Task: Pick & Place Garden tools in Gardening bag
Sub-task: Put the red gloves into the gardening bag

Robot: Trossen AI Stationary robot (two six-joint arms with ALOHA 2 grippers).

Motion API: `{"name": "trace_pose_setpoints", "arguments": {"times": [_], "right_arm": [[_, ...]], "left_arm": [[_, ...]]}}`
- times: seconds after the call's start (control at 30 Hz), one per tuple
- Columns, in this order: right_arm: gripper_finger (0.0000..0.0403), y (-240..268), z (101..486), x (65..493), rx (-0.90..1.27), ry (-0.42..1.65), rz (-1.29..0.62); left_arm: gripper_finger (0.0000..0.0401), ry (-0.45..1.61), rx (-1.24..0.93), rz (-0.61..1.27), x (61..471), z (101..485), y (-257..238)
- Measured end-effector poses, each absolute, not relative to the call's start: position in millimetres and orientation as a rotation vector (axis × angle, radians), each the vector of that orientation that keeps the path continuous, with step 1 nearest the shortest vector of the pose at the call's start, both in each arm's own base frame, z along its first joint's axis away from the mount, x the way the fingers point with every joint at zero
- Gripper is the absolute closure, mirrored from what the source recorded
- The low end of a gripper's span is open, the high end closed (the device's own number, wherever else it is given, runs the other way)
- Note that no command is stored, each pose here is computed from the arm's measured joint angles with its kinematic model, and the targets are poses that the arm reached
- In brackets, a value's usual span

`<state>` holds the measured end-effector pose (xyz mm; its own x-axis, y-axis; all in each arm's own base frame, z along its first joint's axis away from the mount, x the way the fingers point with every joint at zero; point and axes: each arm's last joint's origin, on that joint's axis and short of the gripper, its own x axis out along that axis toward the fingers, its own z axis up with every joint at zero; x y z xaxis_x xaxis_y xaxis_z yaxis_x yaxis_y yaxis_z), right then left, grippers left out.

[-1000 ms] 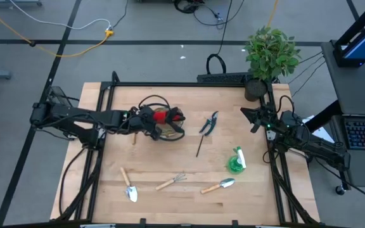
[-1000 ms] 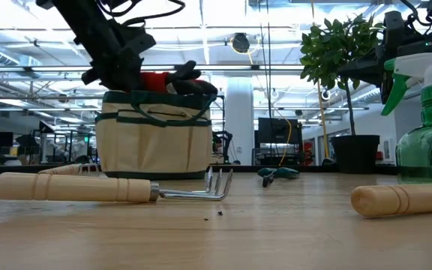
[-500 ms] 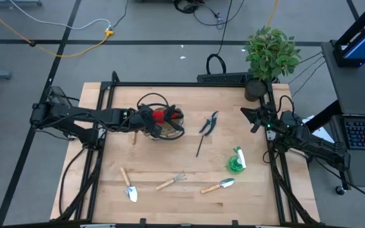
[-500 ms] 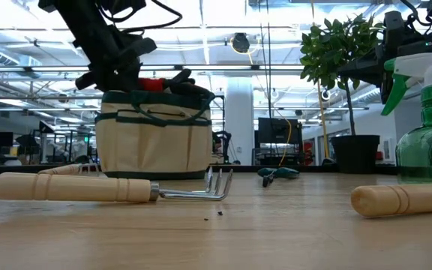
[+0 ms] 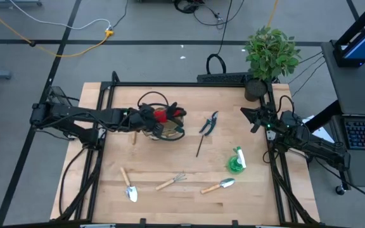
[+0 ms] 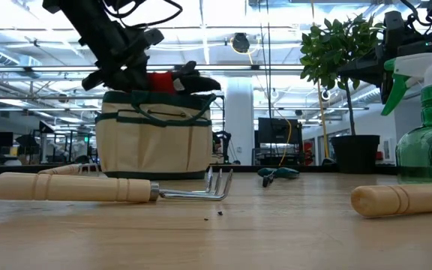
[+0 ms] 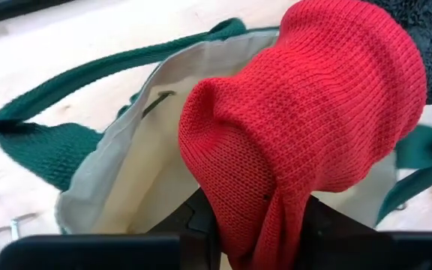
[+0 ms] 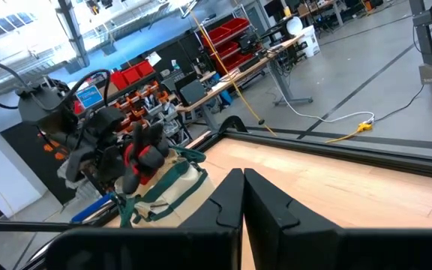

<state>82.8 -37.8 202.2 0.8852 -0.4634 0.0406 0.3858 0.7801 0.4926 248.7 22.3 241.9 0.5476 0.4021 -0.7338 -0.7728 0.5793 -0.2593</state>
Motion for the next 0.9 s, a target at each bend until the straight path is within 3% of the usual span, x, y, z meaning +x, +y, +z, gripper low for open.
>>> {"name": "trace_pose_setpoints", "arguments": {"times": [0.9], "right_arm": [[0.0399, -37.9, 202.3, 82.8, 0.495, -0.163, -0.461]], "left_arm": [[0.0312, 0.802, -0.56, 0.766, 239.6, 235.5, 21.5]]}}
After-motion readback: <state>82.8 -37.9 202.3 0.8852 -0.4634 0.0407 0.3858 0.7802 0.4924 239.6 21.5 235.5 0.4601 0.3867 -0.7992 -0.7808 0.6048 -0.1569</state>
